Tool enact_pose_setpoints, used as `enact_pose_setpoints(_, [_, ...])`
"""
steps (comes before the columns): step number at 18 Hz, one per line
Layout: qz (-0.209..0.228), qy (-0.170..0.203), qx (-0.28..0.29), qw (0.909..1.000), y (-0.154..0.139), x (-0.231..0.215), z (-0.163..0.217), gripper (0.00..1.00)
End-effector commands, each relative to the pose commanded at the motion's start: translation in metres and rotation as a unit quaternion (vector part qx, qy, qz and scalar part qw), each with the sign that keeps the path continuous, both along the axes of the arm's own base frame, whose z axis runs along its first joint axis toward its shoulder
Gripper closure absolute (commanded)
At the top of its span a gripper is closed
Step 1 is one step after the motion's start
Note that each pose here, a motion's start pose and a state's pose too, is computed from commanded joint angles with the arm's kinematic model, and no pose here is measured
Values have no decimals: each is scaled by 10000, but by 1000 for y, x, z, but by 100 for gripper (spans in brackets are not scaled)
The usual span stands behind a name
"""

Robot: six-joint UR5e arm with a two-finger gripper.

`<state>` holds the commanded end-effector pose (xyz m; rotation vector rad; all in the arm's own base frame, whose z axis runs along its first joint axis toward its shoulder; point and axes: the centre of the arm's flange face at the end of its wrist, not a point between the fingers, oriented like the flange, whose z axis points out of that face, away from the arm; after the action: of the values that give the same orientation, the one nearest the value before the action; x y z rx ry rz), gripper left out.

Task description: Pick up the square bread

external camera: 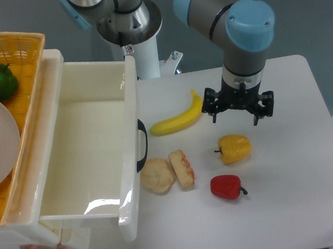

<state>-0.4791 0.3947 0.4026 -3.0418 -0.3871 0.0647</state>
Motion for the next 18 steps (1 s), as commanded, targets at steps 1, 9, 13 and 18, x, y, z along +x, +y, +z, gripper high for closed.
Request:
enact_pose_setpoints(1, [8,0,0,10000,-1,-1,0,0])
enact_pose_setpoints(9, [-2,-194,-44,9998,2,10,-22,0])
enact_pose_setpoints(13, [12,-290,-83,9995,5,17,-42,0])
enact_pose_setpoints(18, [540,-503,-176,9971,27,30,-68,0])
